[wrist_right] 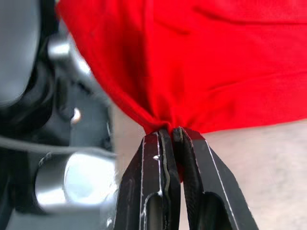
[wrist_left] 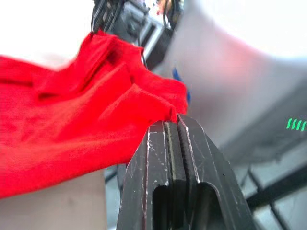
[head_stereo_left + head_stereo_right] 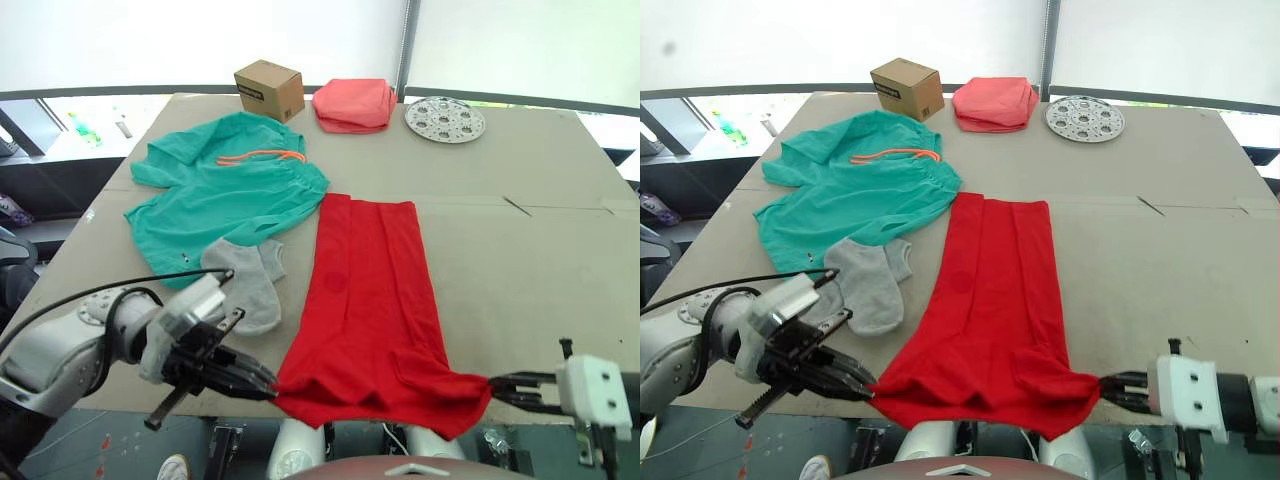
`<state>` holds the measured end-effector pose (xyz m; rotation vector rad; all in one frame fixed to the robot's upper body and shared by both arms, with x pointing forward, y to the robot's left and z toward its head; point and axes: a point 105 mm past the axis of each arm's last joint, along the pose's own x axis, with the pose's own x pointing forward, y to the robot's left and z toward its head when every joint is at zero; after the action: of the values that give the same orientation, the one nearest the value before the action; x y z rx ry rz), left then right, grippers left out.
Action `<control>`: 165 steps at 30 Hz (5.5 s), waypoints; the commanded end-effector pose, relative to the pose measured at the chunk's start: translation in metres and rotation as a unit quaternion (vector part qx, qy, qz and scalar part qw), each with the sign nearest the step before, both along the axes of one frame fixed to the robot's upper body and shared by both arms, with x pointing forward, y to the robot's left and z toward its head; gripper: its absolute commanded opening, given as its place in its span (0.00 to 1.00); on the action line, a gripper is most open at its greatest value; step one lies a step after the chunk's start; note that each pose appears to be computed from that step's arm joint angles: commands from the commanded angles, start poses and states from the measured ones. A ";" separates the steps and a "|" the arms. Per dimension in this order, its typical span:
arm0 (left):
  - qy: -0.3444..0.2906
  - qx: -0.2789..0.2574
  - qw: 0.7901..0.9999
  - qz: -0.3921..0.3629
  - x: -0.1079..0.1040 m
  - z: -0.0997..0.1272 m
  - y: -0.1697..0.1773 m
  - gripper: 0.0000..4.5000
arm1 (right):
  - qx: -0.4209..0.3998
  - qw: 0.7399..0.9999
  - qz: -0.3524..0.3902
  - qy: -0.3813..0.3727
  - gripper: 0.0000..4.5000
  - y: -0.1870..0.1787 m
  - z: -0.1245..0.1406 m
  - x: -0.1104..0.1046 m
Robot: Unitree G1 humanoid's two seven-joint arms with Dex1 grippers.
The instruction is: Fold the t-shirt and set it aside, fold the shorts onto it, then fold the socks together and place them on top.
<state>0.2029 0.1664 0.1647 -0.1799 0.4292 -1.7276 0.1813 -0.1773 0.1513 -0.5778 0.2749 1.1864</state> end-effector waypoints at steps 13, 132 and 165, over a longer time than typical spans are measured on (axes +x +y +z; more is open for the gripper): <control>0.046 0.052 0.975 0.209 0.132 -0.009 -0.003 0.00 | -0.005 0.995 -0.099 0.023 0.02 0.032 0.040 0.138; -0.044 -0.128 0.856 0.499 0.237 0.068 0.022 0.49 | 0.115 0.938 -0.328 0.012 0.65 0.123 -0.034 0.248; -0.093 -0.028 0.892 0.440 0.119 -0.046 -0.026 0.56 | 0.265 0.885 -0.381 -0.045 0.93 0.074 0.011 0.233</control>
<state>0.3287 0.1439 0.0828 -0.2479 0.2555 -0.7676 0.4237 -0.0965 0.1417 -0.0621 0.1221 0.3971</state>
